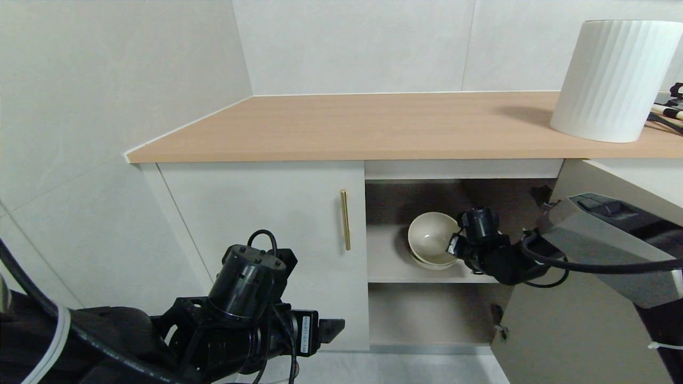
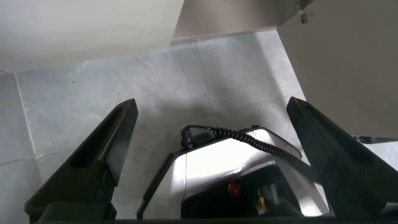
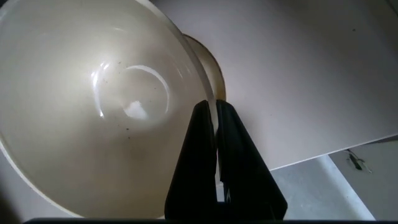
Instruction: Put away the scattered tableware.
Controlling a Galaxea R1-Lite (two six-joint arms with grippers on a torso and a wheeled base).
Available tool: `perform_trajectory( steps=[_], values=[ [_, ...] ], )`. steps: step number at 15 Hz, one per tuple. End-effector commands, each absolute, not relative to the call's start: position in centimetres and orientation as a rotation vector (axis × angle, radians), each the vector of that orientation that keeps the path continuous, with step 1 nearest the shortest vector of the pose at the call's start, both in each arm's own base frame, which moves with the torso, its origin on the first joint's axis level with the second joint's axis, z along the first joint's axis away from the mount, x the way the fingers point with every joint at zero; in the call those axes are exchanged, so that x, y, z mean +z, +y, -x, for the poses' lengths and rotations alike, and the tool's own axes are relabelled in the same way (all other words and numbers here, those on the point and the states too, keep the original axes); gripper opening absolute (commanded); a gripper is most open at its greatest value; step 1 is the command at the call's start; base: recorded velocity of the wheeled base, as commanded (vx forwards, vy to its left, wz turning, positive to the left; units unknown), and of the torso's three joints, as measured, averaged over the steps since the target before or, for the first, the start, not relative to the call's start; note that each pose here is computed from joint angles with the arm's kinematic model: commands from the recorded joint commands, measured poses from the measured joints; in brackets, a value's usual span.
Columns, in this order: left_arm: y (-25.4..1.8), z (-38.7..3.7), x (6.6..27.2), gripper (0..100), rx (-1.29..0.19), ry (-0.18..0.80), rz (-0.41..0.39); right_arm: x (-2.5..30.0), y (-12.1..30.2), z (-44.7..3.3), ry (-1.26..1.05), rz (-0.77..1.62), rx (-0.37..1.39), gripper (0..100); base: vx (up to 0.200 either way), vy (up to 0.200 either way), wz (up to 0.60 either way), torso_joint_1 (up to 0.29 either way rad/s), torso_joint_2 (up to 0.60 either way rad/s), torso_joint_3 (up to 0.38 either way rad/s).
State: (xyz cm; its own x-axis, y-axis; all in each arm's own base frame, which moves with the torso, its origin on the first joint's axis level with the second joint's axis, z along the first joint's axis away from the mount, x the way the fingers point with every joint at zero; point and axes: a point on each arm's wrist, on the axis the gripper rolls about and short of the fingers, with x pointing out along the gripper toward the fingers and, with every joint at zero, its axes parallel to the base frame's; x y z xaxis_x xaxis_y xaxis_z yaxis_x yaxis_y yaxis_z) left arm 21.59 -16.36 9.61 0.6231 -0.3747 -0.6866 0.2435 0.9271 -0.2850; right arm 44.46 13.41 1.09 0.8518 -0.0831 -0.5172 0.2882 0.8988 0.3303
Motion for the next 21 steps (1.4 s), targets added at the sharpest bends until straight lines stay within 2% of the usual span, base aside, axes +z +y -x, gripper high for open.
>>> perform_trajectory(
  steps=[1,9,14,16,17,19,21],
  values=[
    [-16.4,-21.6,9.6,100,-0.356,0.826,0.171,1.0,13.4,-44.4,0.523,-0.41,-0.202,100,0.0,0.0,0.0,0.0,0.0,0.0],
    [-16.3,-21.6,9.8,100,-0.357,0.819,0.175,1.6,13.4,-44.2,0.516,-0.413,-0.2,100,0.0,0.0,0.0,0.0,0.0,0.0],
    [-15.2,-21.1,11.7,100,-0.361,0.752,0.208,5.1,12.9,-41.6,0.53,-0.411,-0.185,100,0.0,0.0,0.0,0.0,0.0,0.0],
    [-13.5,-20.2,14.6,100,-0.362,0.65,0.254,8.1,13.1,-37.3,0.573,-0.394,-0.146,100,0.0,0.0,0.0,0.0,0.0,0.0],
    [-13.0,-19.8,15.4,100,-0.363,0.62,0.266,9.3,13.3,-35.7,0.581,-0.396,-0.107,100,0.0,0.0,0.0,0.0,0.0,0.0],
    [-11.3,-17.8,18.2,100,-0.383,0.528,0.292,13.5,13.3,-30.2,0.571,-0.41,0.039,100,0.0,0.0,0.0,0.0,0.0,0.0],
    [-10.2,-16.3,18.5,100,-0.385,0.513,0.29,15.3,12.8,-25.7,0.618,-0.341,0.097,100,0.0,0.0,0.0,0.0,0.0,0.0]
  ],
)
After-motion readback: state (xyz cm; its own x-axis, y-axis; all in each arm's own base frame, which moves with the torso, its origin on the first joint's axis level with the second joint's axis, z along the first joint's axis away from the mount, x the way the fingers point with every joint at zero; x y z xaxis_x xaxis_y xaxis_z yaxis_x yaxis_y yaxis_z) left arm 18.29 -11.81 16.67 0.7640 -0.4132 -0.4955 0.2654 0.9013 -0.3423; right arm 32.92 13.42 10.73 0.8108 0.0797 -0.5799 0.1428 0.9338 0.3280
